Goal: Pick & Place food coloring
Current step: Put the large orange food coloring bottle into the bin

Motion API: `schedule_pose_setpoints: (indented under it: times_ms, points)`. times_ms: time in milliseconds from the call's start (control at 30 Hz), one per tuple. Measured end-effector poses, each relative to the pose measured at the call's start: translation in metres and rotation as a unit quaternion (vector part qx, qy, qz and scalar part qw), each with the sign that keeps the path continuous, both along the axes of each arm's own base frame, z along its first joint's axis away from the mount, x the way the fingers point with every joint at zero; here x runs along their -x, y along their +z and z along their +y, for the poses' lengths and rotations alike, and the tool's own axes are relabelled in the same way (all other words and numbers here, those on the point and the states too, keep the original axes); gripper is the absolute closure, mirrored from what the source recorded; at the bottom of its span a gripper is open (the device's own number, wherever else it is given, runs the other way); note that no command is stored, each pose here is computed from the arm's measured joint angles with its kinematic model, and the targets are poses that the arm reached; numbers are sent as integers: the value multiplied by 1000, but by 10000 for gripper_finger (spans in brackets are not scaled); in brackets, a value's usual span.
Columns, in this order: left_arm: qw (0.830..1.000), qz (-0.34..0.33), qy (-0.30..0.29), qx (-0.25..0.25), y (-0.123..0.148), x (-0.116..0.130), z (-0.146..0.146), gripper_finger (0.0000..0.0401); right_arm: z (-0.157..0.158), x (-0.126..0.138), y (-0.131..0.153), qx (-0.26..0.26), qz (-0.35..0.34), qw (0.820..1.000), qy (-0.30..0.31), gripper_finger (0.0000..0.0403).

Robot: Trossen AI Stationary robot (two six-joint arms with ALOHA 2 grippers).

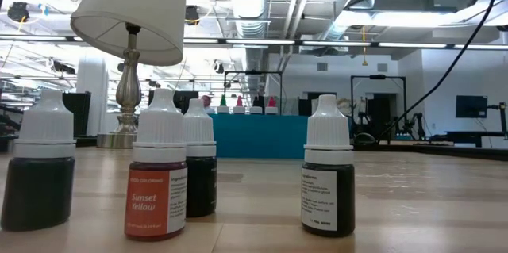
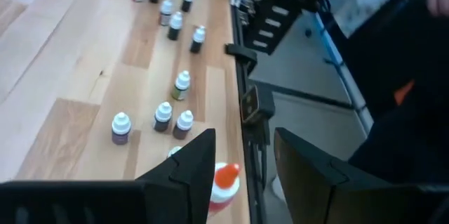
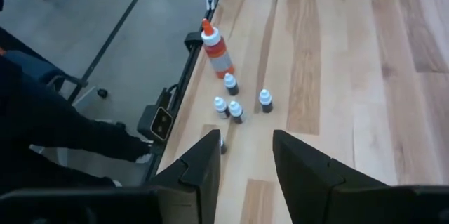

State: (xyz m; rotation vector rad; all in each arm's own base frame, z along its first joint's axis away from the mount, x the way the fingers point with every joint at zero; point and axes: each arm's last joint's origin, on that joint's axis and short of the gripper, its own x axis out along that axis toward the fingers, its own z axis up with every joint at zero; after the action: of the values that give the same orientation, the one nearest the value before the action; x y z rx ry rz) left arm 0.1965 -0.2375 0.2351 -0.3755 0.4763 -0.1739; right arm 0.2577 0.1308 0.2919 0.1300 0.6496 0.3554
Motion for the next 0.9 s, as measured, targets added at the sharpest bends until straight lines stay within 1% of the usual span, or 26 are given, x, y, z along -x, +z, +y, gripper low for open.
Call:
schedule_pose_setpoints:
  times_ms: [167,367,500,667,900]
  points:
    - [1000,7,-28,-6,-1,1,-1,264,-1,-1,0,8,-6,1000,-22,282]
    - [998,-4,-41,-48,-1,1,-1,264,-3,-2,0,15,-11,999,-37,282]
    - [997,3,-42,-68,-3,-1,3,264,-4,-3,0,18,-13,999,-46,282]
    - [995,8,-55,-79,-11,-7,1,264,-5,-3,1,18,-13,999,-48,282]
    - [995,19,-73,-72,-29,-14,-10,264,-5,-3,1,16,-13,999,-49,282]
